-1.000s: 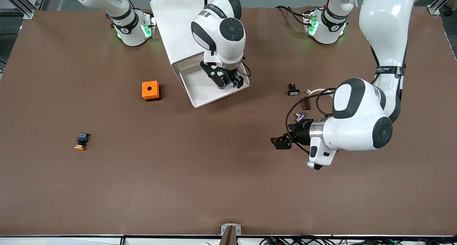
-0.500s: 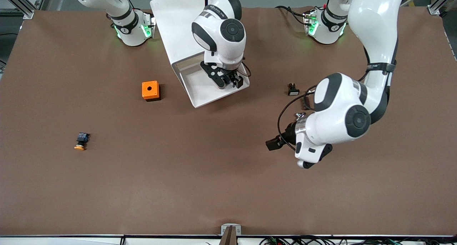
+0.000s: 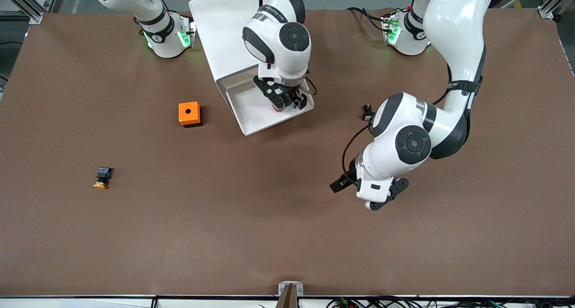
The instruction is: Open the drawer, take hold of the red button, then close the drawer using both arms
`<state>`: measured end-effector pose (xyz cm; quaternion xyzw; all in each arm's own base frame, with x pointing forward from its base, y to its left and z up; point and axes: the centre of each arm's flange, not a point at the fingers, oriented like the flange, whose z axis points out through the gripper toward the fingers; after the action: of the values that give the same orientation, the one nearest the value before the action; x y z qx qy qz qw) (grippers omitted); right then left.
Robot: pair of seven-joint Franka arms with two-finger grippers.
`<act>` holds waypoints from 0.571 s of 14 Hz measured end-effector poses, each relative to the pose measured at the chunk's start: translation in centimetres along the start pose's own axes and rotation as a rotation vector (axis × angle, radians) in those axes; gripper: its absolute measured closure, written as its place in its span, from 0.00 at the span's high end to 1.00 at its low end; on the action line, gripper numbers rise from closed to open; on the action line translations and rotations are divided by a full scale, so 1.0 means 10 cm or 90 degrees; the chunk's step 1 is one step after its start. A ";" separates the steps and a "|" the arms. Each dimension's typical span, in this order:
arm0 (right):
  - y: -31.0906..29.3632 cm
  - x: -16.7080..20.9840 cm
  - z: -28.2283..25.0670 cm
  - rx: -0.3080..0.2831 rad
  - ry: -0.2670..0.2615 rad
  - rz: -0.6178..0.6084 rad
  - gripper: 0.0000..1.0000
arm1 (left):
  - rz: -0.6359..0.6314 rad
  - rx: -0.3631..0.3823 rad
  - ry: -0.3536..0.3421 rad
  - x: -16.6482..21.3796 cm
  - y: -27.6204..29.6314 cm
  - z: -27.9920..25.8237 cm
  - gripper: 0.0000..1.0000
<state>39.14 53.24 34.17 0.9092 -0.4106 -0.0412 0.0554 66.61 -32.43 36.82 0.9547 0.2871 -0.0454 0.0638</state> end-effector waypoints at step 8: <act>0.00 0.00 0.00 0.000 0.001 0.000 0.41 | 0.033 0.014 -0.001 -0.31 0.16 0.14 1.00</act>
<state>39.15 53.21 34.17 0.9092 -0.4107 -0.0407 0.0556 64.90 -35.67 35.99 0.9624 0.2616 -0.0479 0.0551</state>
